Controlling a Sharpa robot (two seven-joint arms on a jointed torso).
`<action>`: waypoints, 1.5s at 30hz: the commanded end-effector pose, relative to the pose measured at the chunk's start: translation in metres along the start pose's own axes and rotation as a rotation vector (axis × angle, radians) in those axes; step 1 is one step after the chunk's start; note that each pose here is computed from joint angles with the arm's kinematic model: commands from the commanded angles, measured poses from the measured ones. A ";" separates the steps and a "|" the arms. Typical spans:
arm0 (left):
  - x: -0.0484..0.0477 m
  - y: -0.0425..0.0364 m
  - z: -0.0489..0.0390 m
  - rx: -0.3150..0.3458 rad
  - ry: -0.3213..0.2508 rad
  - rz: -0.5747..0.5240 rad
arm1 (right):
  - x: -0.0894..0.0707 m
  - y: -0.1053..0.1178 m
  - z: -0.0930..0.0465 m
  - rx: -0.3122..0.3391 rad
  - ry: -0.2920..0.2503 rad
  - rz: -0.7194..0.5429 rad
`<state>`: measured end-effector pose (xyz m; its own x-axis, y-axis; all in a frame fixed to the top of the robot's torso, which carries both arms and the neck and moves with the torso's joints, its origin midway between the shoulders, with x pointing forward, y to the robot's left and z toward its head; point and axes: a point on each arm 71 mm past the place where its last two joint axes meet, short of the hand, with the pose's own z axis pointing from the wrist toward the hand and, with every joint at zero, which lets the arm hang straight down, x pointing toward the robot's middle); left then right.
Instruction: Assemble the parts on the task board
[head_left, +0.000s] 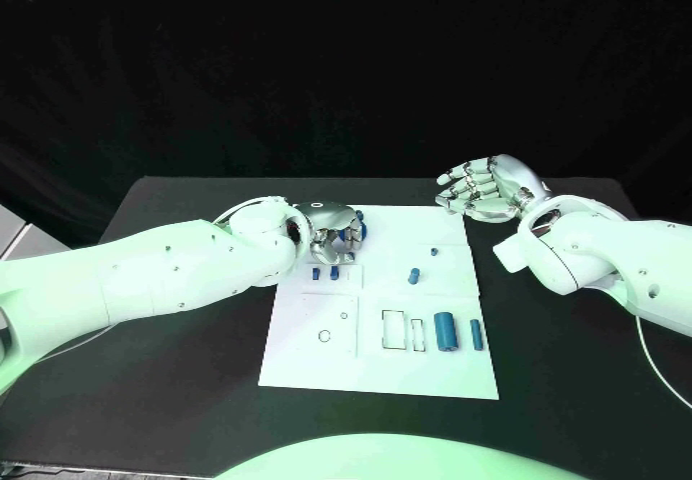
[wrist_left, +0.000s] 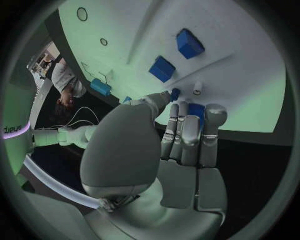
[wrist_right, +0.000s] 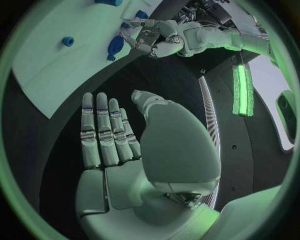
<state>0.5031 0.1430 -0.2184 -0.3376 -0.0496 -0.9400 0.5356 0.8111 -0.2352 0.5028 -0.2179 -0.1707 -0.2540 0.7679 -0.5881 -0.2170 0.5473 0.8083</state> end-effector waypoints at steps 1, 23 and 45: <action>0.0018 -0.0009 0.0011 0.005 0.018 0.002 | 0.001 0.002 0.000 -0.016 0.013 -0.001; 0.0080 -0.0014 0.0040 0.004 0.052 0.001 | 0.002 0.002 0.000 -0.017 0.016 -0.001; 0.0018 0.0004 0.0013 0.019 -0.043 -0.046 | 0.002 0.002 0.000 -0.015 0.021 0.000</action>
<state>0.5040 0.1442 -0.2243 -0.3437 -0.0673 -0.9367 0.5303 0.8093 -0.2527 0.5025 -0.2173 -0.1707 -0.2578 0.7670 -0.5876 -0.2178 0.5464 0.8087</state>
